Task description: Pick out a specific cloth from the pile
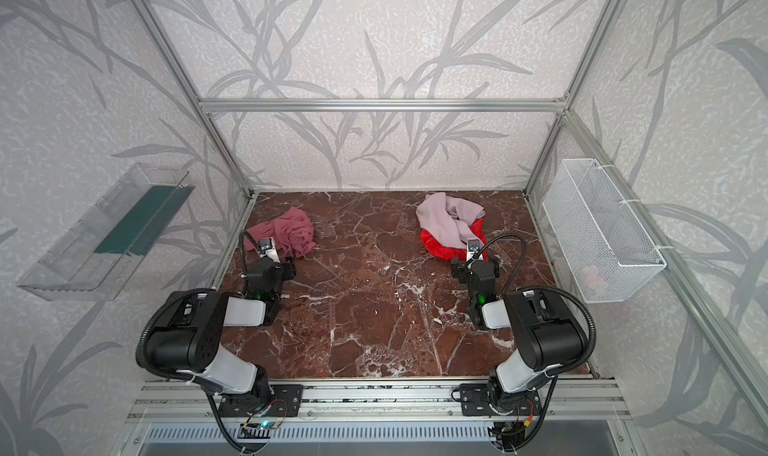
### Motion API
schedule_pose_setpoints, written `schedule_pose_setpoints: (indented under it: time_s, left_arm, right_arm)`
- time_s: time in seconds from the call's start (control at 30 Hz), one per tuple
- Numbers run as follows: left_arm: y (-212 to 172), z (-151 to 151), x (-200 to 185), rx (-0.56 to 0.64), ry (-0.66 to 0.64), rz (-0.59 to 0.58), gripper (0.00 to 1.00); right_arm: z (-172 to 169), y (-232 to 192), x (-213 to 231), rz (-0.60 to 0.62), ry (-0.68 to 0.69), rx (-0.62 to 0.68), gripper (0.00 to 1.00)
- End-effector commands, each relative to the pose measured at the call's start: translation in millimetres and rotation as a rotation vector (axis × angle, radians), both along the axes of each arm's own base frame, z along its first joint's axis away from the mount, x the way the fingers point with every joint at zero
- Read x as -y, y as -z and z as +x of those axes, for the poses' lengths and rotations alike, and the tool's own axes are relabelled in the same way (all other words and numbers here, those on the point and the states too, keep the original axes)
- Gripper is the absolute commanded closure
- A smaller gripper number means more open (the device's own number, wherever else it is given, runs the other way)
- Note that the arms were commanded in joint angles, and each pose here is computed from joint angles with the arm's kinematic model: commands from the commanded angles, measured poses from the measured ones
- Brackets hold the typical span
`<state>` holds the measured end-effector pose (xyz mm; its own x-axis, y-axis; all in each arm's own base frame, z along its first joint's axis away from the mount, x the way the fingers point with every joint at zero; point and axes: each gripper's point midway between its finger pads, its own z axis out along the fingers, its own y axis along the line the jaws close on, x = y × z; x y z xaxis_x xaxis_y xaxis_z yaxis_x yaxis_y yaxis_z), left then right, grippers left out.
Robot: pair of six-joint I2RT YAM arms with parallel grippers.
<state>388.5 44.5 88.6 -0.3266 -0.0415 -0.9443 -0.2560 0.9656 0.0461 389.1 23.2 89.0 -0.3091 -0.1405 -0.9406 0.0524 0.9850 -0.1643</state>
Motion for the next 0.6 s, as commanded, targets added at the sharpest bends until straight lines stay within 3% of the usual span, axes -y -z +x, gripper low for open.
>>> schedule_pose_setpoints:
  time_s: [0.0,0.07,0.17,0.57]
  left_arm:
    - [-8.3,4.5,-1.5,0.027,-0.006,0.004,0.01]
    - [-12.3,0.0,-0.2,0.059,-0.003,0.026,0.01]
    - [-13.8,-7.7,-16.2,0.084,-0.109,0.023,0.01]
    - [-10.6,-1.7,-13.4,0.047,-0.094,0.027,0.01]
  right_arm:
    - [4.3,-8.1,-0.1,-0.001,0.006,0.036,0.01]
    - [4.3,-8.3,-0.3,-0.001,0.005,0.036,0.01]
    - [4.3,-8.7,-0.5,-0.001,0.004,0.037,0.01]
    - [4.8,-7.5,-0.6,0.001,0.003,0.032,0.01]
